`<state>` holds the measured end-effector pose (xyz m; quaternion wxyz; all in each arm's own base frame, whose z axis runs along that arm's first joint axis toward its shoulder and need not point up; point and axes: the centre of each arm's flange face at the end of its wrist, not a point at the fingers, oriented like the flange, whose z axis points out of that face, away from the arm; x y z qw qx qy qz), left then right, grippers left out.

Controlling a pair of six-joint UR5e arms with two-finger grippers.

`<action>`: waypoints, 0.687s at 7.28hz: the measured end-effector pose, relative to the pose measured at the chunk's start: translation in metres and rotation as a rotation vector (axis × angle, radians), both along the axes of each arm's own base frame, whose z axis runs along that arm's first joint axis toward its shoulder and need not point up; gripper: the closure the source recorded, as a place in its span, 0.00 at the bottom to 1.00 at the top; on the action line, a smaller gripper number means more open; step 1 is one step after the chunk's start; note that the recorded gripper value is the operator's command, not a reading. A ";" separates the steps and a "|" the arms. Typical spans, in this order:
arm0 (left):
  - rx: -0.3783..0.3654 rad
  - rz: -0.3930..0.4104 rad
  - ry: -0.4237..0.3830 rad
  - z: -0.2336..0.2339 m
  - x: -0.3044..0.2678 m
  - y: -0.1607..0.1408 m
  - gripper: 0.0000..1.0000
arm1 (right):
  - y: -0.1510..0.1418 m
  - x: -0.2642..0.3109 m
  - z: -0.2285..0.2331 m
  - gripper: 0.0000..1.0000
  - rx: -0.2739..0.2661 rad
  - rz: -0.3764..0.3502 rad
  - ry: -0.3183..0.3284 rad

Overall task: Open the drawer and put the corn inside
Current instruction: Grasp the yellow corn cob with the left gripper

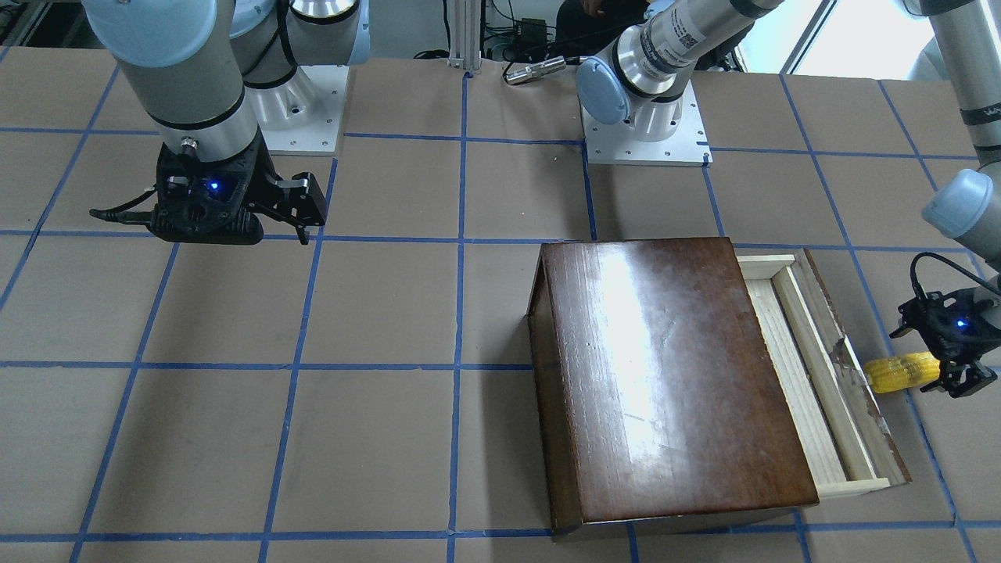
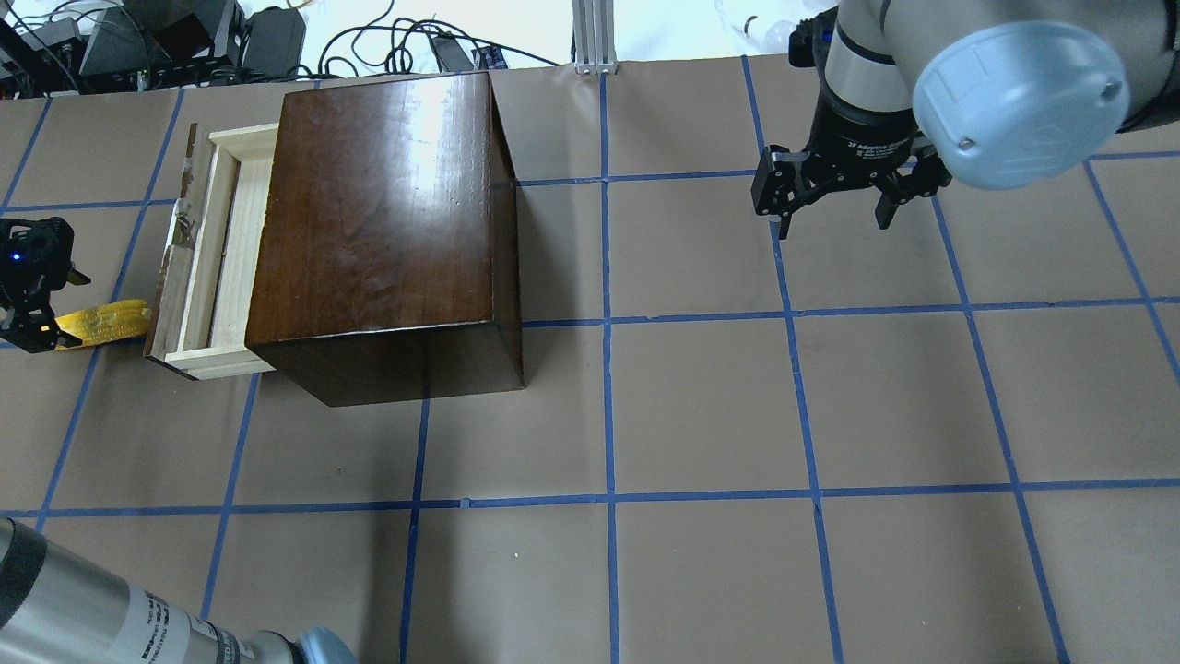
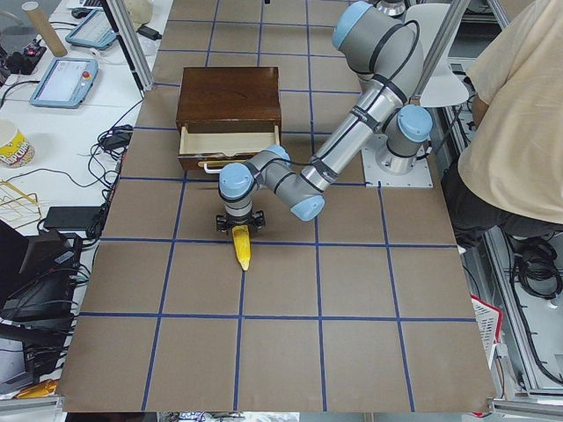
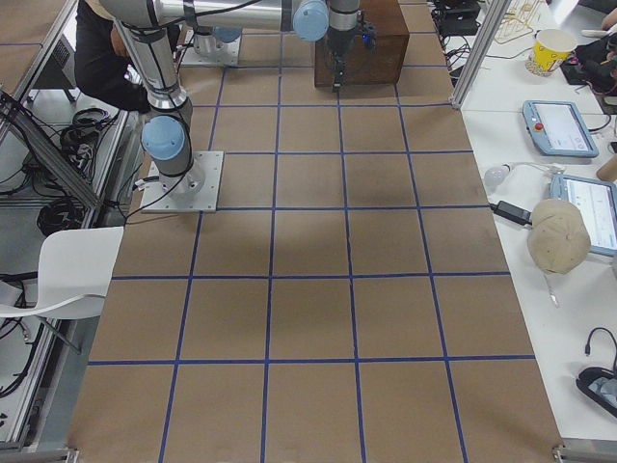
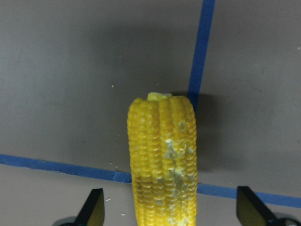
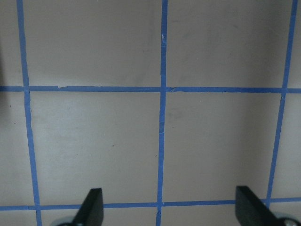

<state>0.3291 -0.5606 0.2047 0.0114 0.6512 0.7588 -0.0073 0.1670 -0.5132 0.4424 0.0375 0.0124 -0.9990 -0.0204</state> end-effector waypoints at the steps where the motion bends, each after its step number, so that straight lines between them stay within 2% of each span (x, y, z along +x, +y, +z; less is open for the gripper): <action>1: 0.007 0.000 0.006 -0.007 0.001 -0.002 0.00 | 0.000 0.000 0.000 0.00 0.000 0.000 0.000; 2: 0.012 0.001 0.011 -0.013 0.003 -0.003 0.00 | 0.000 0.000 0.000 0.00 0.000 0.000 0.000; 3: 0.015 0.002 0.013 -0.017 0.004 -0.003 0.06 | 0.000 0.000 0.000 0.00 0.000 0.000 0.000; 5: 0.015 0.001 0.013 -0.021 0.006 -0.006 0.43 | 0.000 0.000 0.000 0.00 0.000 0.000 0.000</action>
